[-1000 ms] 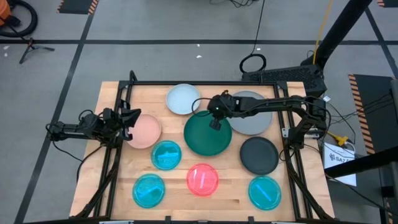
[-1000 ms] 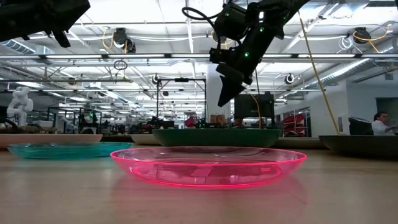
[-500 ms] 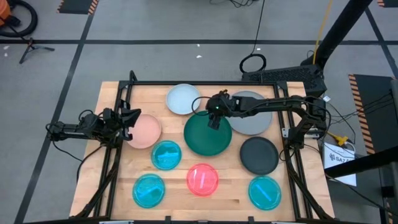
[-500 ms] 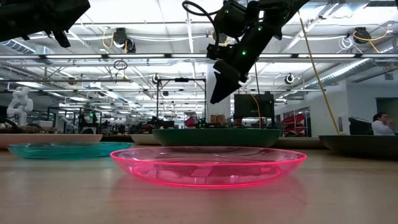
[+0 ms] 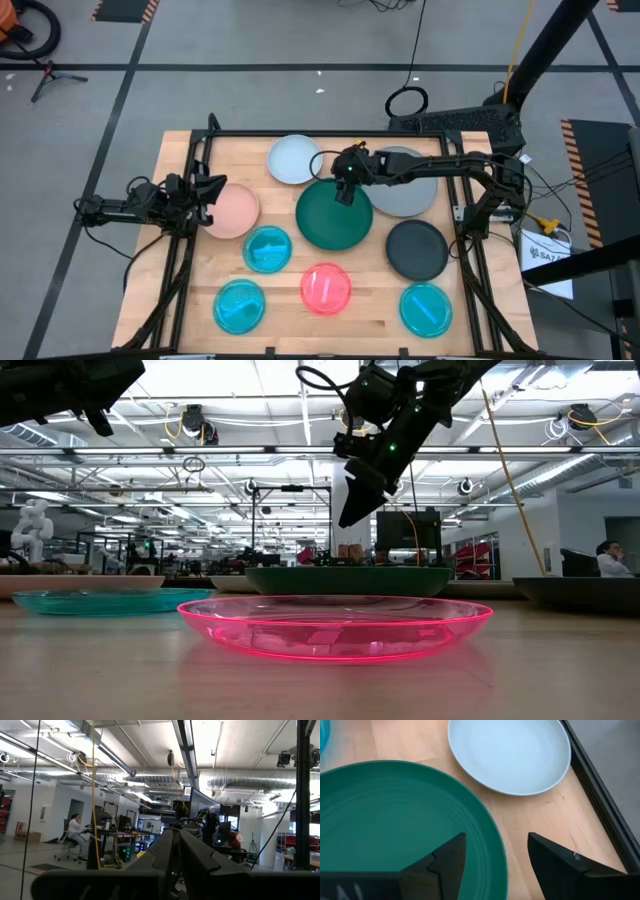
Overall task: Stack plastic plates
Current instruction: Stack the green plate on the gray plate
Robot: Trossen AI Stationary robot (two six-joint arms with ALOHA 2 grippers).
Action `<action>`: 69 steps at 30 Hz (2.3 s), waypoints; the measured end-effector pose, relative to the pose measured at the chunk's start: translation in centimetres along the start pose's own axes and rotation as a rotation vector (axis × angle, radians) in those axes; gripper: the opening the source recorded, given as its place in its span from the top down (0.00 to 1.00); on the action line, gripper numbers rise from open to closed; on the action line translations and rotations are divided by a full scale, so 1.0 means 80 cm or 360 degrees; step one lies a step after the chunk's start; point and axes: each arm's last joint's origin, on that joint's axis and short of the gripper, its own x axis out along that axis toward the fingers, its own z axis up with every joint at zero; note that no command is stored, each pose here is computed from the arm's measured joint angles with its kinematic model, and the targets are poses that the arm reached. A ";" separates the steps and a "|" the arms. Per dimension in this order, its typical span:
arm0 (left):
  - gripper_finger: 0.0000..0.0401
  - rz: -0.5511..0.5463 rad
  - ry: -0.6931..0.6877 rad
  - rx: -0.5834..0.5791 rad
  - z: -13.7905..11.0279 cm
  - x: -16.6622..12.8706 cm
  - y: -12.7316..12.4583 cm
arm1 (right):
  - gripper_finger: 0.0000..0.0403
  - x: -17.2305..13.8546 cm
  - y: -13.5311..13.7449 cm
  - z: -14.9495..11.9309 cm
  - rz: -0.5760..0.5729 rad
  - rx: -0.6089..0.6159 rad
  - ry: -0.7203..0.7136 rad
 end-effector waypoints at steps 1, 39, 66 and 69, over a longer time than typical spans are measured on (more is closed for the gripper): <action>0.91 0.0000 0.0000 -0.0001 0.000 0.000 0.000 | 0.49 0.000 0.000 0.000 0.0000 0.0001 0.0000; 0.91 0.0000 0.0000 0.0003 0.000 0.000 0.000 | 0.50 0.036 -0.009 -0.079 -0.0054 0.0193 0.0113; 0.91 0.0030 0.0002 0.0001 0.000 0.000 0.001 | 0.50 0.062 -0.001 -0.101 -0.0002 0.0216 0.0223; 0.91 0.0030 0.0002 0.0000 0.000 0.000 0.001 | 0.50 0.072 0.003 -0.102 0.0004 0.0214 0.0204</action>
